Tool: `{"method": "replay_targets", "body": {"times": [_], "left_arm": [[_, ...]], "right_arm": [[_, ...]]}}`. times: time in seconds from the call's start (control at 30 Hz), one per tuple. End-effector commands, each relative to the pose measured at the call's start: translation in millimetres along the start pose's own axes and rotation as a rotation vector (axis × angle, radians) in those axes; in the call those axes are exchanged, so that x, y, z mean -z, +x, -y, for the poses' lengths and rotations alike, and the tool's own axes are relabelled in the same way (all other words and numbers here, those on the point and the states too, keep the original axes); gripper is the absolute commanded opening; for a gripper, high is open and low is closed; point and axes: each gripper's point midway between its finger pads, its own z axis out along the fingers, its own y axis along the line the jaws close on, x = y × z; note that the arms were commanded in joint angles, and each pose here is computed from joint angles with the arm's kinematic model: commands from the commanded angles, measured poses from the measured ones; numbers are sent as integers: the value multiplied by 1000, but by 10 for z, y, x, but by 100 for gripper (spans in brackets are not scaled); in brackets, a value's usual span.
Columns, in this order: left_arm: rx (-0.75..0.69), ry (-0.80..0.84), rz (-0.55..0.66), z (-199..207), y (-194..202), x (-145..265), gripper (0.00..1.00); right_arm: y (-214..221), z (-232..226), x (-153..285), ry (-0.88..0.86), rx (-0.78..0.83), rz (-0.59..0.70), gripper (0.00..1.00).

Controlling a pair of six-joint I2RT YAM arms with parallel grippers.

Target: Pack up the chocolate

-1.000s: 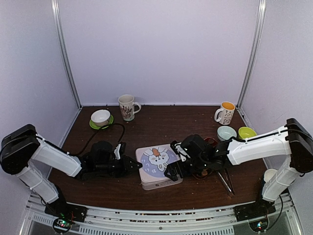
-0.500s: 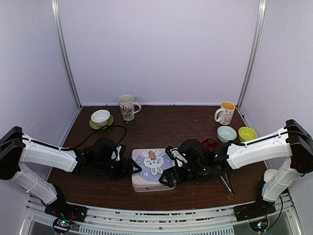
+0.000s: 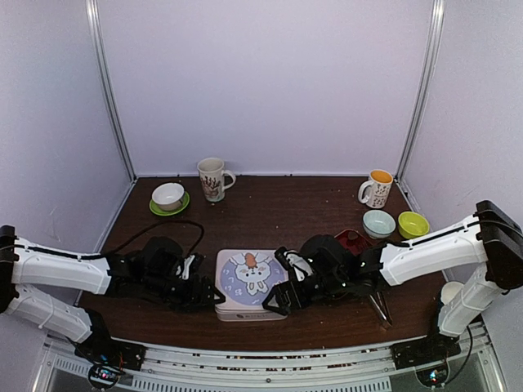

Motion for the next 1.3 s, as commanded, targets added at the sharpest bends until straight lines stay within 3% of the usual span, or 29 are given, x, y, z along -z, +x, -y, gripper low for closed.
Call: {"method": "replay_targets", "body": {"times": [0.0,0.37,0.63,0.7,1.0,1.17,1.27], "left_arm": [[13,2,-65,-111,148,-113,57],[36,-47,-98,-313,272,-164,31],[37,-82,-93,-410,297,-215,32],[22,-76,-61,-356,230,-175,38],[-36,-4,102,-136,-264,295,84],[-103,18,157,-39,-654,429,89],[-145,33,169,9,-862,332,87]], "right_arm": [[-59,-149,-11,-69,-13,6,100],[-76,-165,14,-72,-18,9,100],[-77,-147,14,-61,-22,9,99],[-127,-92,66,-23,-23,26,99],[-401,184,384,77,-73,127,100],[-694,471,484,148,-163,198,99],[-856,513,457,151,-187,205,94]]}}
